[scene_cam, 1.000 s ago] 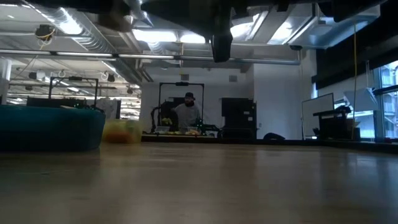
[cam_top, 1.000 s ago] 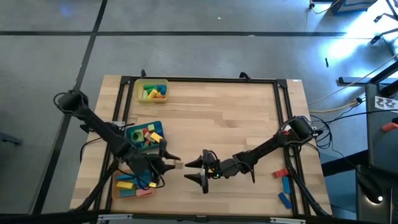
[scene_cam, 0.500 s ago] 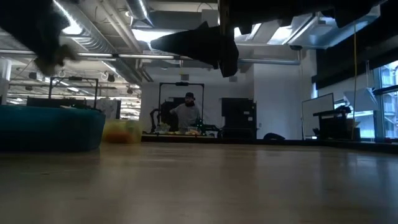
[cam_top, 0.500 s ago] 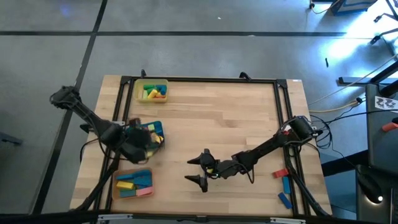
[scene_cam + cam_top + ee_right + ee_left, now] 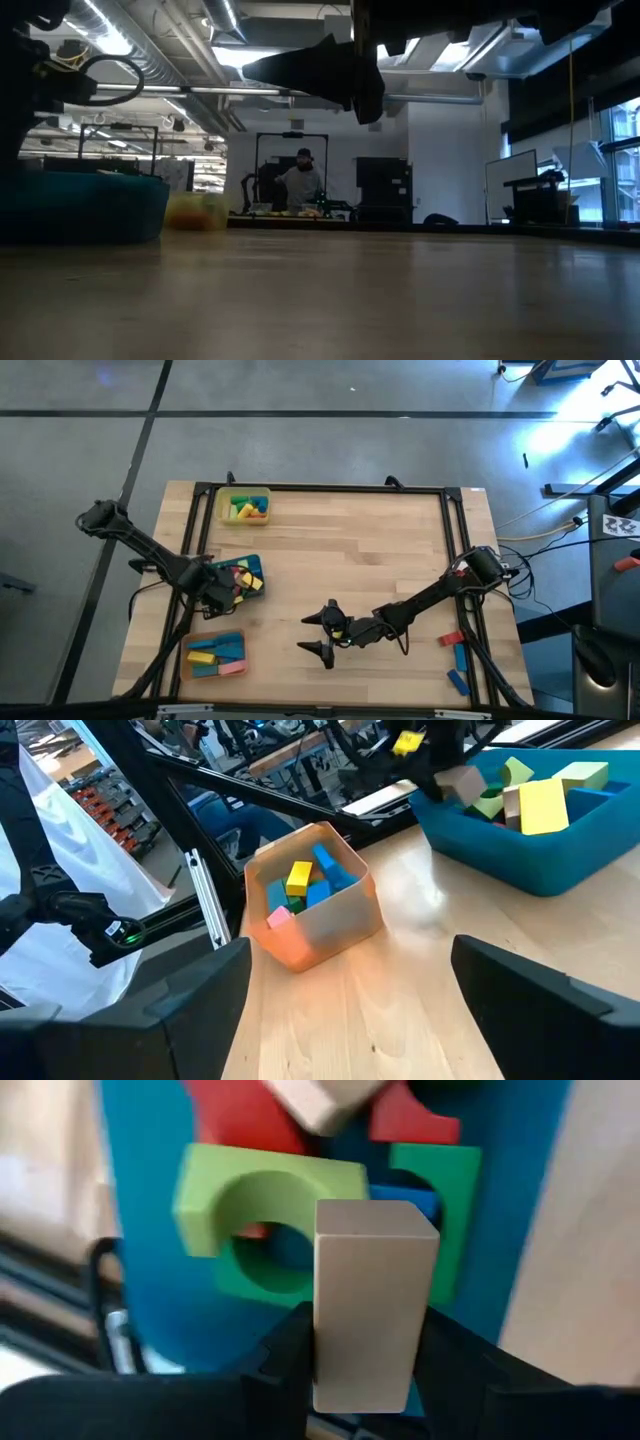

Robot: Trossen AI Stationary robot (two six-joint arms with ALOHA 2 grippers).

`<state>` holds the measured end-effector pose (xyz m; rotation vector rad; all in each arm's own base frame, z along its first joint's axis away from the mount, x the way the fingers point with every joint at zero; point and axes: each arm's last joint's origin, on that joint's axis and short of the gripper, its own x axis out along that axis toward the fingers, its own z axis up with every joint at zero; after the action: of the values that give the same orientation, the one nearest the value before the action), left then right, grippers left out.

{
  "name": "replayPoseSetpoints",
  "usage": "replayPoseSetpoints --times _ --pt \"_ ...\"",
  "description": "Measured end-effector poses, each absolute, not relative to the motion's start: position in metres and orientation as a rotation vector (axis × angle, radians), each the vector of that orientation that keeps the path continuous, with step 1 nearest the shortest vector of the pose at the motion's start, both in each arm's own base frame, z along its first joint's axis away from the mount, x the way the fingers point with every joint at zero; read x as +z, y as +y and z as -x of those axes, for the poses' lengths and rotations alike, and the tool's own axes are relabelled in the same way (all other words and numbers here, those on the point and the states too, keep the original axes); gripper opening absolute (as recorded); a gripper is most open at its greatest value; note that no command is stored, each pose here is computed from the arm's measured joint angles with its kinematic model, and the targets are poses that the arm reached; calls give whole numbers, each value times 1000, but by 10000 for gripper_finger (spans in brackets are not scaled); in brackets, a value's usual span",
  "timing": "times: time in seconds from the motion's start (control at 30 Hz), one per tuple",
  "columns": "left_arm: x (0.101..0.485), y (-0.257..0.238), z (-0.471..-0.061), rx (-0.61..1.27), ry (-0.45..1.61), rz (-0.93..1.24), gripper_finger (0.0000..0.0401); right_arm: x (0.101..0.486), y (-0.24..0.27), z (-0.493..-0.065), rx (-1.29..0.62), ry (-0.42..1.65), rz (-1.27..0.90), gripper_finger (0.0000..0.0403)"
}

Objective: Sort blocks by size
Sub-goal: Put the brown arch block into the blue bin, then put the red arch block into the blue bin

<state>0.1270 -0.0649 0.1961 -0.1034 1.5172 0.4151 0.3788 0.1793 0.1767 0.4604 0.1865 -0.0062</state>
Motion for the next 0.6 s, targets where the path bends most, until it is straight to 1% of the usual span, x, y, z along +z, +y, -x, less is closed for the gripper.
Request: replayPoseSetpoints --times 0.17,0.4,0.5,0.6 --pt "194 -66 -128 382 1523 110 129 177 179 -379 -7 188 -460 342" --pt "195 -67 -130 345 1519 108 185 177 179 -379 -7 187 -460 342" --pt "205 -67 -134 324 1511 117 206 177 179 -379 -7 187 -460 342" --pt "224 -69 -140 288 1448 111 217 177 179 -379 -6 188 -460 342"
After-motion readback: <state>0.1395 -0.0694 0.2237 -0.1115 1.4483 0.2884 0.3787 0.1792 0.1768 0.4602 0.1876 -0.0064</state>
